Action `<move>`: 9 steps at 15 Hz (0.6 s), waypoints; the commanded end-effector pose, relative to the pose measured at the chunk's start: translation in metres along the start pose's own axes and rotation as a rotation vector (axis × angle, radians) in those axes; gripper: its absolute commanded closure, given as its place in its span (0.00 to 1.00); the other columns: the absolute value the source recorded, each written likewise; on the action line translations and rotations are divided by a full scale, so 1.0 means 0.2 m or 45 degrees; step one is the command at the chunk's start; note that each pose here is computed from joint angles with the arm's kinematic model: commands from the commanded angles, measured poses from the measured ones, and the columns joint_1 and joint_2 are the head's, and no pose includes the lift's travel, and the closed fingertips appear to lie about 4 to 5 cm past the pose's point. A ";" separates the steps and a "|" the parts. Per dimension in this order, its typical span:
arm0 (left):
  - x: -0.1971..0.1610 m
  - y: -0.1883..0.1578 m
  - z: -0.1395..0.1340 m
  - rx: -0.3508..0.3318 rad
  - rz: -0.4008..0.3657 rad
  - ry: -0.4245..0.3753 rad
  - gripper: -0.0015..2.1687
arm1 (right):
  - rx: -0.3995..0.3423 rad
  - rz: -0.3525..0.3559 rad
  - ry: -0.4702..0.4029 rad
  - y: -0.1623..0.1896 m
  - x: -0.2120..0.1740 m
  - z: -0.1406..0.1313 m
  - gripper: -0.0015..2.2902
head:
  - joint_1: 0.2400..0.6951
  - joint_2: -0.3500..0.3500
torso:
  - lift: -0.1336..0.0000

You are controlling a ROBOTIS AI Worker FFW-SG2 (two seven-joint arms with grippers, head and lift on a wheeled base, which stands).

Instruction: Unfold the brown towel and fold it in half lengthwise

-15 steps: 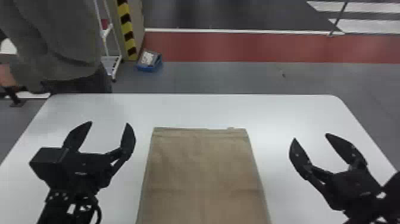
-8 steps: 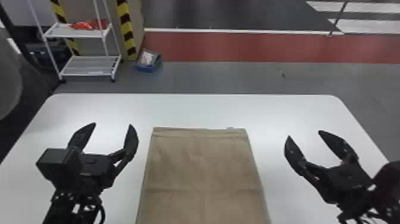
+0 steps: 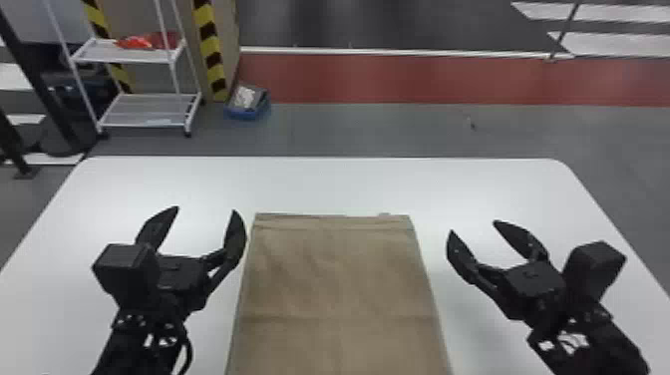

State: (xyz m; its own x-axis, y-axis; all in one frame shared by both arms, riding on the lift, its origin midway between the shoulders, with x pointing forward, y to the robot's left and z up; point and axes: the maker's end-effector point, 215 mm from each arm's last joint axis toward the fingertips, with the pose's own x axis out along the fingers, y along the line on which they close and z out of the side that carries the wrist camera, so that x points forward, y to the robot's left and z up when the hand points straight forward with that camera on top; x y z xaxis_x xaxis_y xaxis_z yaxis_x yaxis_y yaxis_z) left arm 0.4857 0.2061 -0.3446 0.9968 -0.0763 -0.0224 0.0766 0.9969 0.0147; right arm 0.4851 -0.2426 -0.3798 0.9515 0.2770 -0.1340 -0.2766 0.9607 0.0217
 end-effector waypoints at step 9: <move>0.26 -0.21 -0.19 -0.077 -0.194 0.104 0.15 | -0.034 0.058 0.042 0.06 0.29 -0.05 0.08 | 1.00 0.43 | 0.07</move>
State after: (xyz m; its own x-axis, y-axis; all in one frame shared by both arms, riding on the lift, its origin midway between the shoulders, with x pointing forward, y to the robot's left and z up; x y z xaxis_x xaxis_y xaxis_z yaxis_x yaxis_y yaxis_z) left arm 0.5260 0.1629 -0.3791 0.9739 -0.2120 -0.0810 0.2102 0.9772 -0.0297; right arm 0.5351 -0.2156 -0.3944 0.9345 0.3176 -0.1610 -0.3217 0.9468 0.0004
